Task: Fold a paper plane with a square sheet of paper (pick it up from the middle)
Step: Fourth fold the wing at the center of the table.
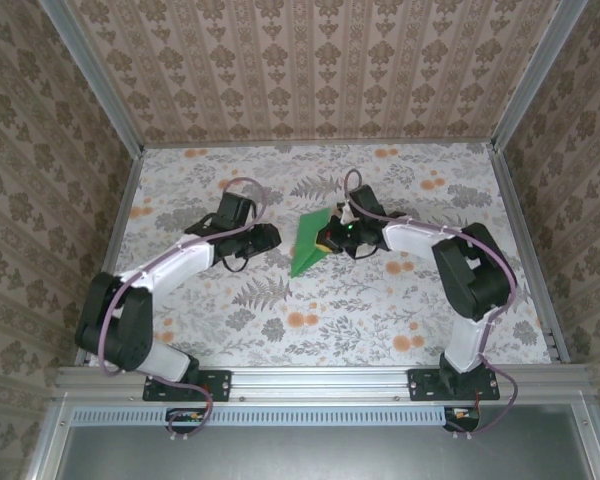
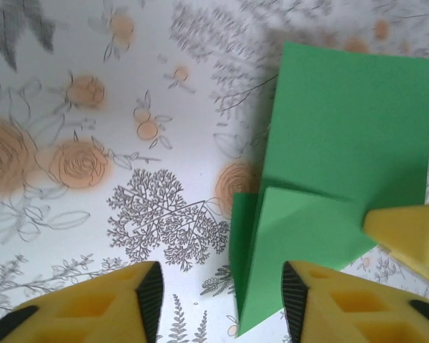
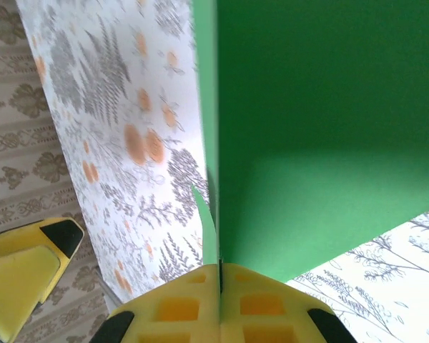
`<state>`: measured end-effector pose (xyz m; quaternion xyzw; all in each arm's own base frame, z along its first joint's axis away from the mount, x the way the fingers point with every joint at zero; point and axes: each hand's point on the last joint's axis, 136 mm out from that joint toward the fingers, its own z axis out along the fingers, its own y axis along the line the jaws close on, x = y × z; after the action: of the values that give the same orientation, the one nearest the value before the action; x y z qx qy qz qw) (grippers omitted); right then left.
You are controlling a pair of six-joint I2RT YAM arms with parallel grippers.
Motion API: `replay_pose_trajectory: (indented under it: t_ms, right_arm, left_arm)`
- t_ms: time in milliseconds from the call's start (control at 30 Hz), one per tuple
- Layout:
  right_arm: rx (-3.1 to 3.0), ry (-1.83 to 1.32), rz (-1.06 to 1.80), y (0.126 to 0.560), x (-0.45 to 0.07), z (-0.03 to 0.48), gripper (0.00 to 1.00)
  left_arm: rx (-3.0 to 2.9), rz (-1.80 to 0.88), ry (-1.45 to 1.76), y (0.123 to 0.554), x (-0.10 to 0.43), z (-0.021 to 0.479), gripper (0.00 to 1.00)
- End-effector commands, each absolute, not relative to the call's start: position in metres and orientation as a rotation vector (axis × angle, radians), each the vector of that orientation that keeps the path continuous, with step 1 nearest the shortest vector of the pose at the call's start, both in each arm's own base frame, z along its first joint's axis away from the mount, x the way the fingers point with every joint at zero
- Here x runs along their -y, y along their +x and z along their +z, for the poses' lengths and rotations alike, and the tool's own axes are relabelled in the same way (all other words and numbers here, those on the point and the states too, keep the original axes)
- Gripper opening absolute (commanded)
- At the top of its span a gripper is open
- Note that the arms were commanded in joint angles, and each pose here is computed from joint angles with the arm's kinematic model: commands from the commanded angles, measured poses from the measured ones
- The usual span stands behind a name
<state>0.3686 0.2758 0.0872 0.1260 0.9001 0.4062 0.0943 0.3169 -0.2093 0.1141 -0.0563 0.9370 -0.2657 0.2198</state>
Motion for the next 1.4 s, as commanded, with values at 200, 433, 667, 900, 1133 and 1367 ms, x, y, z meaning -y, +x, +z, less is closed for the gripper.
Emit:
replay_pose_trajectory:
  t_ms: [200,433,667,900,1133,1367]
  right_arm:
    - [-2.696,0.559,0.928,0.365,-0.238,0.104,0.01]
    - [-2.740,0.757,0.888,0.363,-0.243,0.072,0.00]
    - [-2.739,0.871,0.860,0.365,-0.246,0.067,0.00]
    - [-2.754,1.057,0.819,0.358,-0.243,0.059,0.00]
    - [-2.714,1.212,0.751,0.349,-0.230,0.059,0.00]
    - [-2.761,1.256,0.773,0.343,-0.236,0.057,0.00]
  left_arm:
    - [-2.333,-0.777,0.187,0.313,0.226,0.149,0.81]
    - [-2.185,-0.779,0.486,0.304,0.270,0.142,0.97]
    - [-2.113,-0.715,0.601,0.302,0.281,0.123,0.97]
    - [-2.074,-0.674,0.736,0.298,0.291,0.102,0.91]
    - [-1.992,-0.666,0.870,0.294,0.311,0.089,0.89]
    - [-1.876,-0.679,1.043,0.288,0.331,0.071,0.83]
